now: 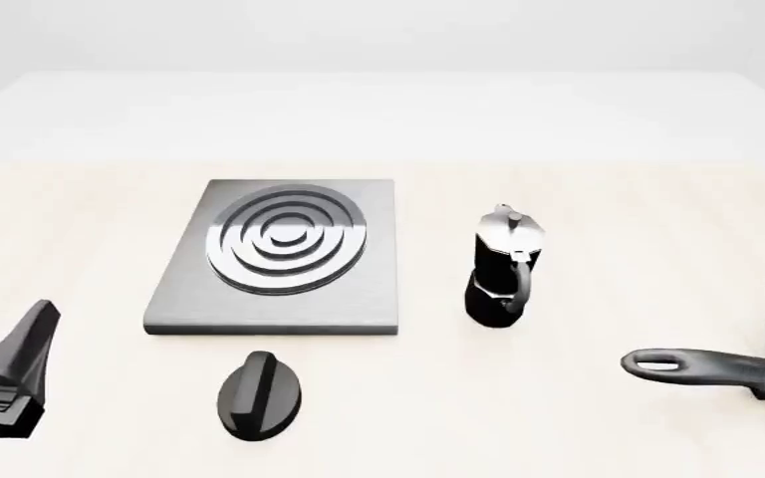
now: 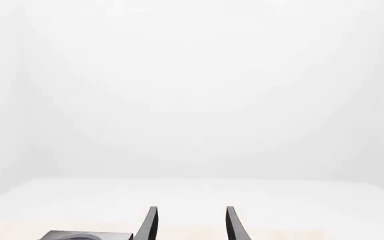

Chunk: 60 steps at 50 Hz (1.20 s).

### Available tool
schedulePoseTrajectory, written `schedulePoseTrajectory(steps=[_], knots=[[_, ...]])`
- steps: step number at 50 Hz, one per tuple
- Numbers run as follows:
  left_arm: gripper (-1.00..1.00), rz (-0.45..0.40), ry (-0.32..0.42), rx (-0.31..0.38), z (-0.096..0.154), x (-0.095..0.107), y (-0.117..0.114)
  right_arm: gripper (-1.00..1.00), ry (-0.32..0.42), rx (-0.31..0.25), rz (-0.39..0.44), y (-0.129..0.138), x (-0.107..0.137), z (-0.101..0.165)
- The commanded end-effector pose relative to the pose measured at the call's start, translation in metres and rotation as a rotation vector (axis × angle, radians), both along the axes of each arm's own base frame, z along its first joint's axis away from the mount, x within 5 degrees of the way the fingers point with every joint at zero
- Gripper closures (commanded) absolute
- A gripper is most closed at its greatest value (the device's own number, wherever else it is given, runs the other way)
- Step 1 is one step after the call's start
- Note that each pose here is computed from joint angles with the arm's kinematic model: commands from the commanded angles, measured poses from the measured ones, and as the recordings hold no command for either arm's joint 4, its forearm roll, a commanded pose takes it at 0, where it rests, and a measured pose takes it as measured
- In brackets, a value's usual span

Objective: Put the frying pan on the stove.

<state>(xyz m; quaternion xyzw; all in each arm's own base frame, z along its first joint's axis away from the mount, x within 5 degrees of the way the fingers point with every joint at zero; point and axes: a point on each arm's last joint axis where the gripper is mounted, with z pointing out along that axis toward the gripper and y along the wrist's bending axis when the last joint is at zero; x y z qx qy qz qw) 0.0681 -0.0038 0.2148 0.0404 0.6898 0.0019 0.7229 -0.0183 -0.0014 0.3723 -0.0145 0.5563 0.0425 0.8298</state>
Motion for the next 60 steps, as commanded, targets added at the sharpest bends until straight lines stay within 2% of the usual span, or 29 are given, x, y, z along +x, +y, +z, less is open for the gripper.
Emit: schedulePoseTrajectory(steps=[1,7,8,11,12,14,16,25,32,37,45,60], knots=[[-1.00,-0.010,0.002,0.009,0.001,0.002,-0.001,-1.00,-0.070,0.019,0.006,-0.002,-0.030,0.030],[-1.00,-0.019,0.004,0.012,0.003,0.003,-0.002,-1.00,-0.132,0.038,0.016,-0.005,-0.057,0.052],[-1.00,-0.020,0.003,0.013,0.004,0.004,-0.002,-1.00,-0.162,0.045,0.025,-0.006,-0.069,0.060],[-1.00,-0.023,0.002,0.013,0.005,0.004,-0.002,-1.00,-0.183,0.051,0.027,-0.007,-0.082,0.067],[-1.00,-0.027,0.001,0.015,0.007,0.004,-0.002,-1.00,-0.214,0.058,0.035,-0.009,-0.097,0.076],[-1.00,-0.030,0.001,0.018,0.008,0.004,-0.002,-1.00,-0.217,0.059,0.034,-0.009,-0.102,0.078],[-1.00,-0.036,0.001,0.019,0.009,0.005,-0.003,-1.00,-0.245,0.064,0.037,-0.011,-0.118,0.085],[-1.00,-0.061,-0.002,0.027,0.015,0.008,-0.005,-1.00,-0.311,0.072,0.033,-0.013,-0.163,0.098],[-1.00,-0.083,-0.002,0.030,0.019,0.010,-0.007,-1.00,-0.416,0.082,0.044,-0.020,-0.226,0.106],[-1.00,-0.101,-0.003,0.036,0.024,0.012,-0.009,-1.00,-0.453,0.087,0.043,-0.021,-0.251,0.105],[-1.00,-0.150,-0.007,0.038,0.032,0.019,-0.014,-1.00,-0.503,0.097,0.038,-0.020,-0.278,0.102],[-1.00,-0.277,-0.007,0.081,0.051,0.038,-0.033,-1.00,-0.540,0.104,0.037,-0.018,-0.292,0.100]])
